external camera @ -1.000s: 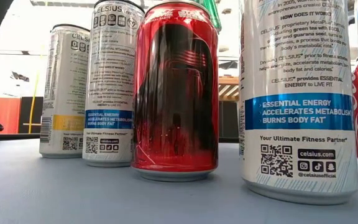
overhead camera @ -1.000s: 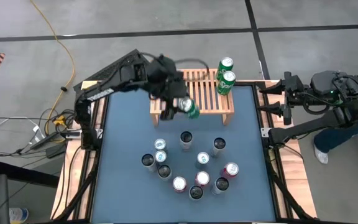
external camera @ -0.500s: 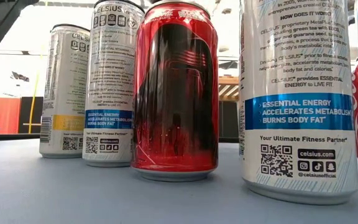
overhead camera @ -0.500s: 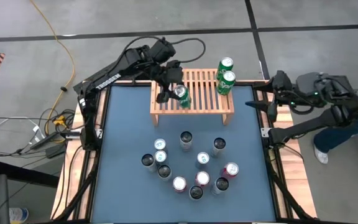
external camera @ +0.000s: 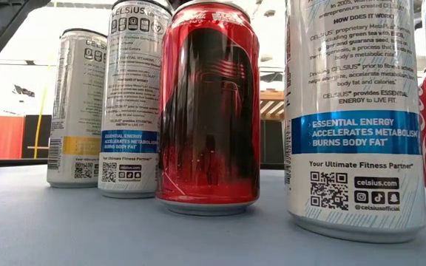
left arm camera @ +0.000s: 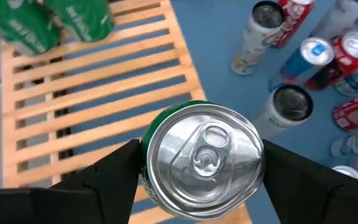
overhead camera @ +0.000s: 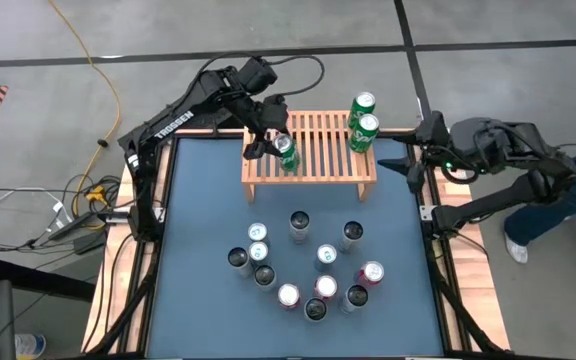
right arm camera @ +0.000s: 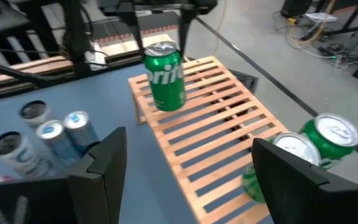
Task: Place canned beverage on shelf
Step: Put the green soda can on the shelf aligned with the other green soda can
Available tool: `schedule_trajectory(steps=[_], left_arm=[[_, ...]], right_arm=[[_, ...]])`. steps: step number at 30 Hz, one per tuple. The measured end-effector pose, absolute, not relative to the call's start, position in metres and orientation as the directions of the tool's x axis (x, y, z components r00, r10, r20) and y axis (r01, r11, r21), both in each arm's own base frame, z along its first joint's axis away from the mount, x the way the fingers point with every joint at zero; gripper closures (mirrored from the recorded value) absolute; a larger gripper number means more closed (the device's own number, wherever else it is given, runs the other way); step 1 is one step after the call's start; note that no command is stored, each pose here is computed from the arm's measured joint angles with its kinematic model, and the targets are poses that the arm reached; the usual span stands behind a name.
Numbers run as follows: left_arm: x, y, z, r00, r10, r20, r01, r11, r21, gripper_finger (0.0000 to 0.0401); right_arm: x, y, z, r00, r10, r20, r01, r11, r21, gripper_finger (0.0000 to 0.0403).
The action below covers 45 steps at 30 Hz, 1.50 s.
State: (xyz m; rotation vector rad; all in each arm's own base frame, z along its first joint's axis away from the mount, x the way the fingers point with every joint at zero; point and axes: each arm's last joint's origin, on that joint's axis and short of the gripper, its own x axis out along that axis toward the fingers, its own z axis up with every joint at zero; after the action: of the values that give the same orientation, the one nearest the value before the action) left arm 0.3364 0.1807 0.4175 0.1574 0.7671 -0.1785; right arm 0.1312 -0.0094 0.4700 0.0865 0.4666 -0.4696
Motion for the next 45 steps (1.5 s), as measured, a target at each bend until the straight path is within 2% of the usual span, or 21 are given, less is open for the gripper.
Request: schedule_trajectory(steps=[9, 30, 40, 45], left_arm=[[0.333, 0.179, 0.414, 0.667, -0.097, -0.739, 0.214, 0.975, 0.065, 0.0124], [0.336, 0.182, 0.401, 0.639, -0.075, -0.766, 0.200, 0.977, 0.071, 0.0123], [0.337, 0.187, 0.400, 0.619, 0.023, -0.785, 0.124, 0.984, 0.127, 0.0074], [0.337, 0.188, 0.398, 0.603, 0.049, -0.796, 0.113, 0.983, 0.146, 0.0066]], right_arm=[[0.142, -0.020, 0.468, 0.753, -0.468, -0.462, 0.501, 0.864, -0.059, 0.0122], [0.164, -0.028, 0.460, 0.723, -0.457, -0.518, 0.486, 0.870, -0.088, 0.0122], [0.164, -0.028, 0.460, 0.724, -0.457, -0.517, 0.486, 0.870, -0.088, 0.0121], [0.164, -0.028, 0.460, 0.724, -0.457, -0.517, 0.485, 0.870, -0.089, 0.0121]])
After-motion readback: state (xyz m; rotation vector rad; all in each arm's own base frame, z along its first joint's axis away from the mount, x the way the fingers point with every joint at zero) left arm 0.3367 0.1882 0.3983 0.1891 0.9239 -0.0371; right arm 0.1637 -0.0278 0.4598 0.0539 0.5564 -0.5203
